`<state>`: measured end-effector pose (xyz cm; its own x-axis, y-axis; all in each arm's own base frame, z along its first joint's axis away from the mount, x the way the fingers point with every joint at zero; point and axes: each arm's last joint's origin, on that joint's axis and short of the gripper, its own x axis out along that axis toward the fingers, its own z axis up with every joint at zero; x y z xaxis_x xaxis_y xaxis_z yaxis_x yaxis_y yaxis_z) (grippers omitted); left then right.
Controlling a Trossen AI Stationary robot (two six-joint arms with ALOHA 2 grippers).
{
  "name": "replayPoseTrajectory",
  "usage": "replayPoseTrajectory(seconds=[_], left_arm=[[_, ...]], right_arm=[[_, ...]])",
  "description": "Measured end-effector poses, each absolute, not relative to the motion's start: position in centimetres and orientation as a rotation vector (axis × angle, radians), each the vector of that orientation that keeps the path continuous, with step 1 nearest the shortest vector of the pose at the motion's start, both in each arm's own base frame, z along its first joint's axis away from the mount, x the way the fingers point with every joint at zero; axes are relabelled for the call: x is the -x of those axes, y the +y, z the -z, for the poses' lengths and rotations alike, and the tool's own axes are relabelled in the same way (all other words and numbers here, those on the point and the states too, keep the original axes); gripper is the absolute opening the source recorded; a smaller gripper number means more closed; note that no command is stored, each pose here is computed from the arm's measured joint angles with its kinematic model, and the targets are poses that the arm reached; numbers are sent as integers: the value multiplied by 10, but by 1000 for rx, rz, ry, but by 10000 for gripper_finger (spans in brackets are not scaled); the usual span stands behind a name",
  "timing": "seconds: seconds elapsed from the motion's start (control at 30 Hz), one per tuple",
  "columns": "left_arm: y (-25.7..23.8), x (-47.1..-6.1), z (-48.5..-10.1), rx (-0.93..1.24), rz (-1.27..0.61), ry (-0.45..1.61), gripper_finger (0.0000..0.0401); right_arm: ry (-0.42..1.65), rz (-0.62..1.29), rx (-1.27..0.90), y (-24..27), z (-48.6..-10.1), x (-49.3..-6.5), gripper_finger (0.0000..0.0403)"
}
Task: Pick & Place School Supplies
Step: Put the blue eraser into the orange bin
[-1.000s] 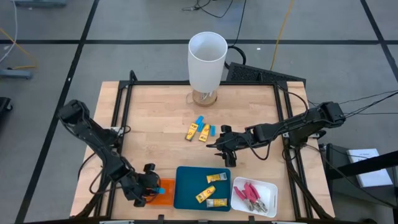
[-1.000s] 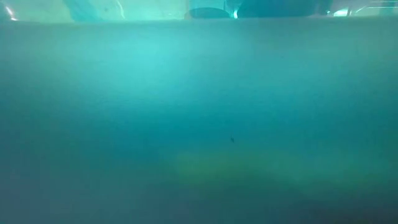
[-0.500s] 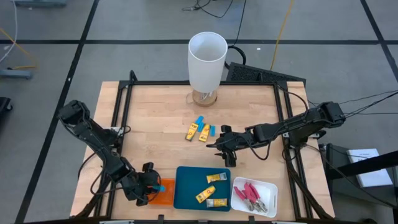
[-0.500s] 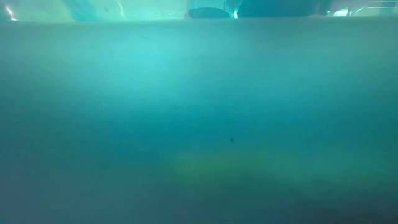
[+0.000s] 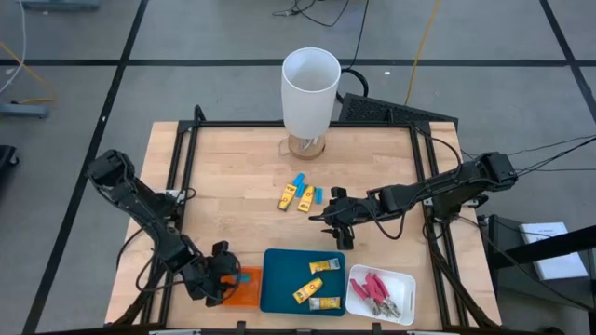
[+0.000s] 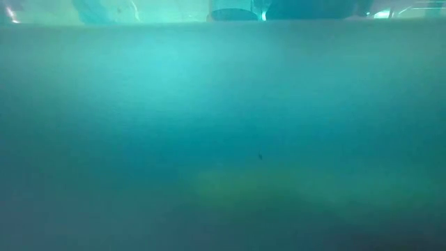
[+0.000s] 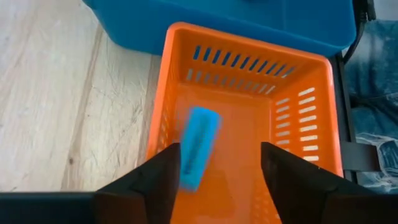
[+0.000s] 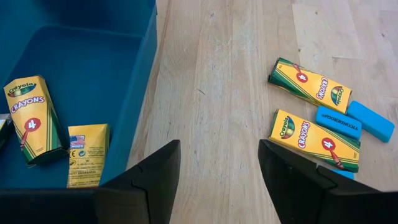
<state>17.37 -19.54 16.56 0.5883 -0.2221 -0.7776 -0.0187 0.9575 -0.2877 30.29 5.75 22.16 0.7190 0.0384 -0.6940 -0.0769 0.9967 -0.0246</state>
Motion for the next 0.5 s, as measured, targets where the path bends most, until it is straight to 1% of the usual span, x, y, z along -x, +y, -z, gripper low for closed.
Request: replayPoseTrajectory(seconds=[0.13,0.37,0.5], left_arm=[[-194,-176,-166,284,111,936,242],[-181,-185,-175,325,82,899,244],[-166,-193,-188,293,55,819,244]], right_arm=[[766,-64,53,58,-222,-303,207],[765,-64,55,57,-222,-303,207],[758,-61,57,57,-222,-304,207]])
